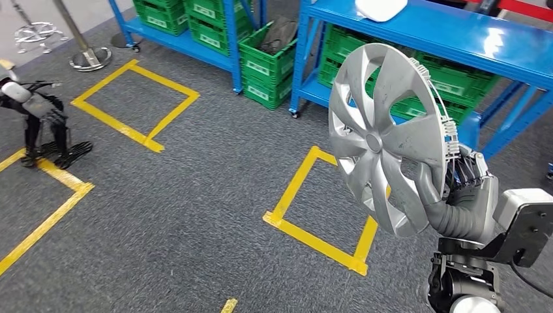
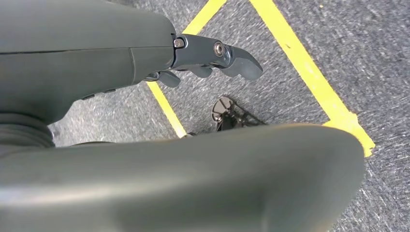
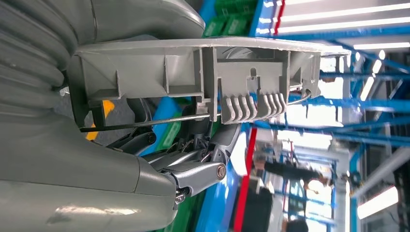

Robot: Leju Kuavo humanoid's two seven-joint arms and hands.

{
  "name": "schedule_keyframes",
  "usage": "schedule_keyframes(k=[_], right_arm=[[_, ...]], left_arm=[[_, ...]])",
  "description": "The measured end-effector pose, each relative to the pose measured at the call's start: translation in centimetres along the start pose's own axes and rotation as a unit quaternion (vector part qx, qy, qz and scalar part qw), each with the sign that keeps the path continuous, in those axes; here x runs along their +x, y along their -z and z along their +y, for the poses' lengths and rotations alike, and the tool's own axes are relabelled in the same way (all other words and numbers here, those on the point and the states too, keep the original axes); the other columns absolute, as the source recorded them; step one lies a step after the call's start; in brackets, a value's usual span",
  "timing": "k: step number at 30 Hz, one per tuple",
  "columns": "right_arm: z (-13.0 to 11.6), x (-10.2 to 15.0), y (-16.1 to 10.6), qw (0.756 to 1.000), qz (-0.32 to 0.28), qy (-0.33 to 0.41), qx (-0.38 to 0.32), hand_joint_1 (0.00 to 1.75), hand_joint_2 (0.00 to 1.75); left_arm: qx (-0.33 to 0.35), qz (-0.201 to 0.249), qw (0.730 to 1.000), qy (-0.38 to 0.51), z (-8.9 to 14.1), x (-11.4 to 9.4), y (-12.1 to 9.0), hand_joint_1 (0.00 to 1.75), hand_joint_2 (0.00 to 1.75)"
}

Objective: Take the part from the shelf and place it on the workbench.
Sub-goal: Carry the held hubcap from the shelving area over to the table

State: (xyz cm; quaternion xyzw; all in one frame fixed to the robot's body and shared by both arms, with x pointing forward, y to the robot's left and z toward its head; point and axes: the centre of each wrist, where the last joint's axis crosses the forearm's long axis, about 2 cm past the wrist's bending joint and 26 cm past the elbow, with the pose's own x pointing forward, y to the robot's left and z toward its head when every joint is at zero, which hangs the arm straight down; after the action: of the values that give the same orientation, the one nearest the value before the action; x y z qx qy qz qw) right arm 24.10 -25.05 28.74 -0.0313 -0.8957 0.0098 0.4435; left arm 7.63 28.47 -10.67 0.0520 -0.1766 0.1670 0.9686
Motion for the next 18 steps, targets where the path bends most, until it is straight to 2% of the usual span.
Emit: schedule_keyframes(k=[18], right_arm=[[0.22, -0.03, 0.40, 1.000, 0.003, 0.002, 0.008, 1.75, 1.75]], left_arm=[[-0.001, 0.002, 1.000, 0.004, -0.07, -0.19, -0.05, 0.00, 0.00]])
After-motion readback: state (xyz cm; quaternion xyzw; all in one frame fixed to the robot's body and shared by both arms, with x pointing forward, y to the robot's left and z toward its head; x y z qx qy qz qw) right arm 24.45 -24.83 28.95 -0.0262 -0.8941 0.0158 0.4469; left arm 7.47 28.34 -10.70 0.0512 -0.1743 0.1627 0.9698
